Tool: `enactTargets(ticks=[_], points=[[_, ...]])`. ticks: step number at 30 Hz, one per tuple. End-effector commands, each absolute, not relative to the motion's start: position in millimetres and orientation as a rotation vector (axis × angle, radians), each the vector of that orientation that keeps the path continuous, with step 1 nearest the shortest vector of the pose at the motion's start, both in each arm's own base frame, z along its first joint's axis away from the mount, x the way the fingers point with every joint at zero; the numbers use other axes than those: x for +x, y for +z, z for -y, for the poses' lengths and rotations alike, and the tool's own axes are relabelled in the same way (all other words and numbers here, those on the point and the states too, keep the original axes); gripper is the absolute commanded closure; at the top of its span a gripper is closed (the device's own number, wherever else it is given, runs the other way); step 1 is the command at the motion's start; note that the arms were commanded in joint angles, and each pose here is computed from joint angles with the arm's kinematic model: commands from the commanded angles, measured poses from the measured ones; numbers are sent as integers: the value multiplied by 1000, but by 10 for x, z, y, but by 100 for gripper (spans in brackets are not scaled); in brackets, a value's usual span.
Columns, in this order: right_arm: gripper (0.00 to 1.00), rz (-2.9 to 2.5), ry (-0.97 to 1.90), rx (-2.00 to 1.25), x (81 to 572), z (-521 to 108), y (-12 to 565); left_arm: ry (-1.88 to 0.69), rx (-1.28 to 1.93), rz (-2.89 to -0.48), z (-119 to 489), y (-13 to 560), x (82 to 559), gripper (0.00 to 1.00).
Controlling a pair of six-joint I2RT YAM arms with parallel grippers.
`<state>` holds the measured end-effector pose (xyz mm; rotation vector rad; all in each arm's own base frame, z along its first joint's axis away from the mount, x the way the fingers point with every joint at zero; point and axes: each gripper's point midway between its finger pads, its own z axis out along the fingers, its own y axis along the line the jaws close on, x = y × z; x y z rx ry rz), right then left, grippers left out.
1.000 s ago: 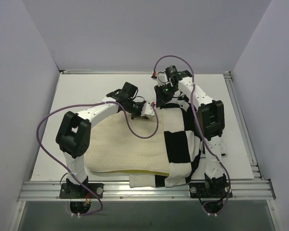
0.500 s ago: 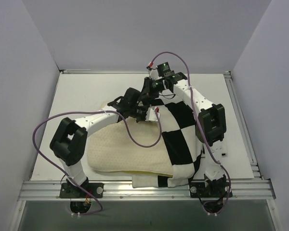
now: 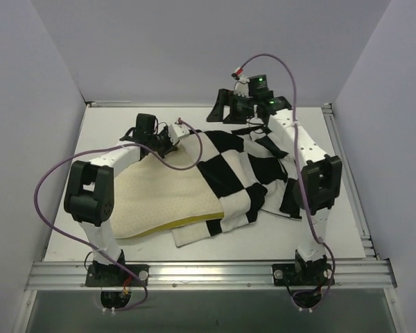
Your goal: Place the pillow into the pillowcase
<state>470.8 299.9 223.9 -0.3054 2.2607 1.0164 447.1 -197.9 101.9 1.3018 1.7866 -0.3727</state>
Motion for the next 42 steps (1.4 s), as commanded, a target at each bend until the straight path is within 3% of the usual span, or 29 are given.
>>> enactTargets(ticks=[1, 2, 3, 6, 8, 9, 11, 15, 21, 26, 28, 29, 30, 31, 32, 33, 34, 35, 36, 40, 42], points=[[26, -2221, 714, -420, 4410, -2147, 2597, -212, 1129, -1826, 1675, 1368, 4828, 85], [30, -2280, 674, -437, 4244, -2054, 2499, -235, 1109, -1862, 1660, 1379, 4757, 63], [41, -2351, 651, -465, 4056, -1983, 2270, -259, 1080, -1851, 1658, 1562, 4687, 55], [56, -2480, 652, -551, 3431, -1929, 2026, -386, 1048, -1822, 1751, 1962, 4265, 34], [57, -2500, 664, -637, 3045, -2042, 1970, -438, 1101, -1831, 1784, 1950, 3899, 23], [55, -2534, 655, -676, 2864, -2062, 1823, -441, 1130, -1788, 1832, 2118, 3687, 21], [52, -2503, 615, -735, 2694, -2156, 1814, -481, 1242, -1840, 1857, 1897, 3240, 18], [34, -2555, 587, -794, 2448, -2414, 1588, -454, 1362, -1885, 1845, 1595, 2541, 6], [34, -2593, 418, -828, 2495, -2559, 1231, -378, 1550, -1959, 1846, 960, 1992, 3], [44, -2615, 341, -850, 2585, -2655, 1059, -165, 1643, -1955, 1600, 641, 2066, 3], [56, -2638, 307, -847, 2632, -2661, 959, -120, 1668, -1935, 1554, 599, 2102, 4], [62, -2645, 301, -842, 2644, -2654, 940, -101, 1673, -1941, 1520, 560, 2100, 10], [75, -2648, 307, -844, 2629, -2659, 944, -102, 1676, -1936, 1519, 549, 2097, 15], [86, -2645, 326, -847, 2615, -2675, 967, -118, 1673, -1928, 1553, 549, 2098, 32], [86, -2637, 348, -842, 2609, -2693, 1008, -136, 1669, -1926, 1585, 561, 2100, 32], [96, -2617, 379, -841, 2592, -2719, 1100, -166, 1673, -1937, 1625, 546, 2092, 51], [100, -2605, 447, -857, 2549, -2781, 1167, -205, 1657, -1953, 1677, 552, 2080, 66], [100, -2588, 510, -863, 2527, -2829, 1247, -242, 1640, -1958, 1749, 588, 2095, 77], [100, -2562, 565, -831, 2543, -2837, 1389, -349, 1598, -1967, 1935, 691, 2108, 97], [100, -2478, 1000, -732, 2463, -3129, 2009, -613, 1345, -1887, 2579, 1308, 2394, 100], [100, -2382, 1357, -744, 2249, -3395, 2441, -682, 1223, -1855, 2749, 1581, 2549, 100]])
